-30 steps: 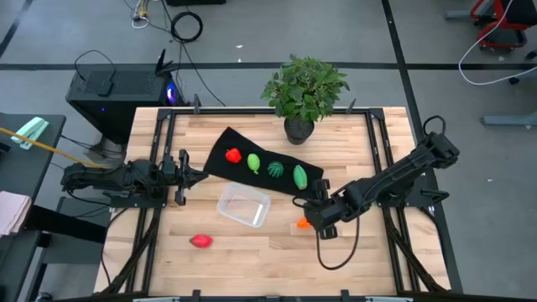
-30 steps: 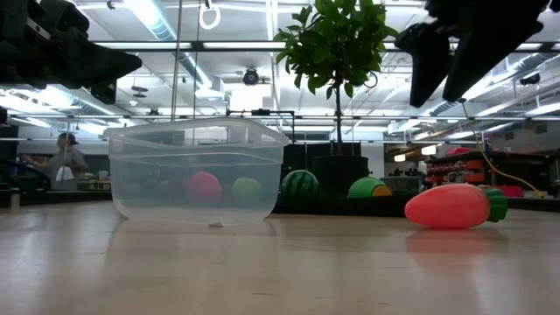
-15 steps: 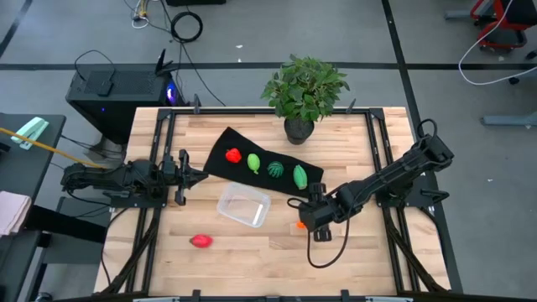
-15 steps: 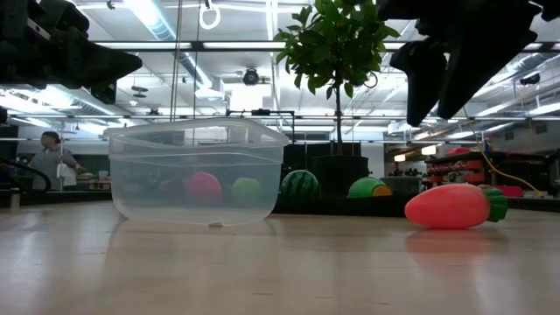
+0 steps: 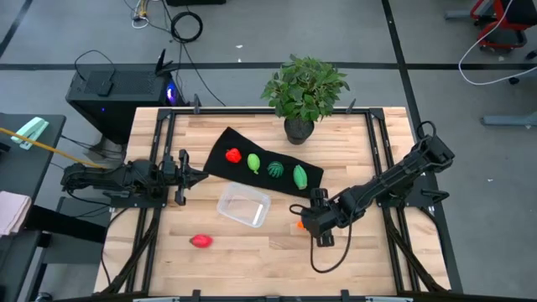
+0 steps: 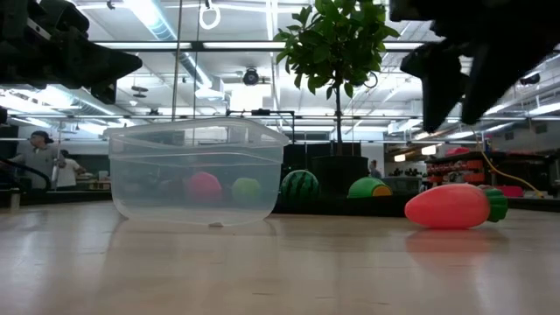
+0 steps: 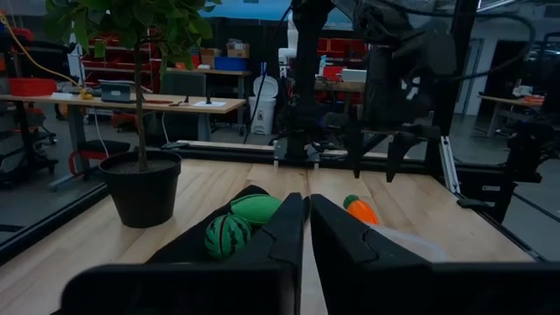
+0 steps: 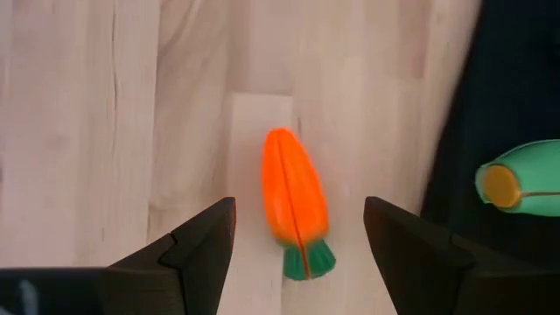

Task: Pick and placing Produce into tupperware
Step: Put the orange carrot into the transparent bin

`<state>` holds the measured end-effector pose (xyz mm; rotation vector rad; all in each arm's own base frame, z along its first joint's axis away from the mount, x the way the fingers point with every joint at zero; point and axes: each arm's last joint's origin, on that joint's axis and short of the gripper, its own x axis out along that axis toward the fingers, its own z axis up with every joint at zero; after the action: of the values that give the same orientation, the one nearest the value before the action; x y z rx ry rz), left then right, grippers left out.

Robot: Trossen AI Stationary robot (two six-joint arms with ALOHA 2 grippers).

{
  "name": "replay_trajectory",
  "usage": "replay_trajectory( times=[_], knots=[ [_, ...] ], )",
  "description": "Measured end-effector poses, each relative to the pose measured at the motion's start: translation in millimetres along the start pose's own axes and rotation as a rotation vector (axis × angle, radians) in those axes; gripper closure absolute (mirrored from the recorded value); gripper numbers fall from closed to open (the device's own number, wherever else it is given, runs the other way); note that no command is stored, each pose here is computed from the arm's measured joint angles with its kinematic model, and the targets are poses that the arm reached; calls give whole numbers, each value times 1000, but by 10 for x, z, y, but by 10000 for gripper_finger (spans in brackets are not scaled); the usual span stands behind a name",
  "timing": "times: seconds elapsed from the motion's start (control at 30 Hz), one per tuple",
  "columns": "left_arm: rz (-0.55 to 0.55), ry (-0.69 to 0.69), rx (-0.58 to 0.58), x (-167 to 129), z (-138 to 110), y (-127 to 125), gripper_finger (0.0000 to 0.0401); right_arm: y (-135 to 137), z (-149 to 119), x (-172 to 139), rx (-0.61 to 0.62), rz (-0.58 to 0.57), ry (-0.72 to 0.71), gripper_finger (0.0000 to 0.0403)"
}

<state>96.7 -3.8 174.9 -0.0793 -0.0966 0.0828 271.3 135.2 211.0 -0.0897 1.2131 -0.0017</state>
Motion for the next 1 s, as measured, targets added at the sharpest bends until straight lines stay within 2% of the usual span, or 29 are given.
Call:
replay_trajectory(
  times=[0.47, 0.83, 1.0],
  knots=[
    [0, 0, -1, 0, -1, 0, 373, 35, -137, 238, -74, 28, -64, 144],
    [0, 0, -1, 0, 1, 0, 370, -69, -222, 399, -45, 27, -70, 144],
    [0, 0, -1, 0, 1, 0, 365, -99, -254, 481, -49, 62, -97, 144]
  ],
)
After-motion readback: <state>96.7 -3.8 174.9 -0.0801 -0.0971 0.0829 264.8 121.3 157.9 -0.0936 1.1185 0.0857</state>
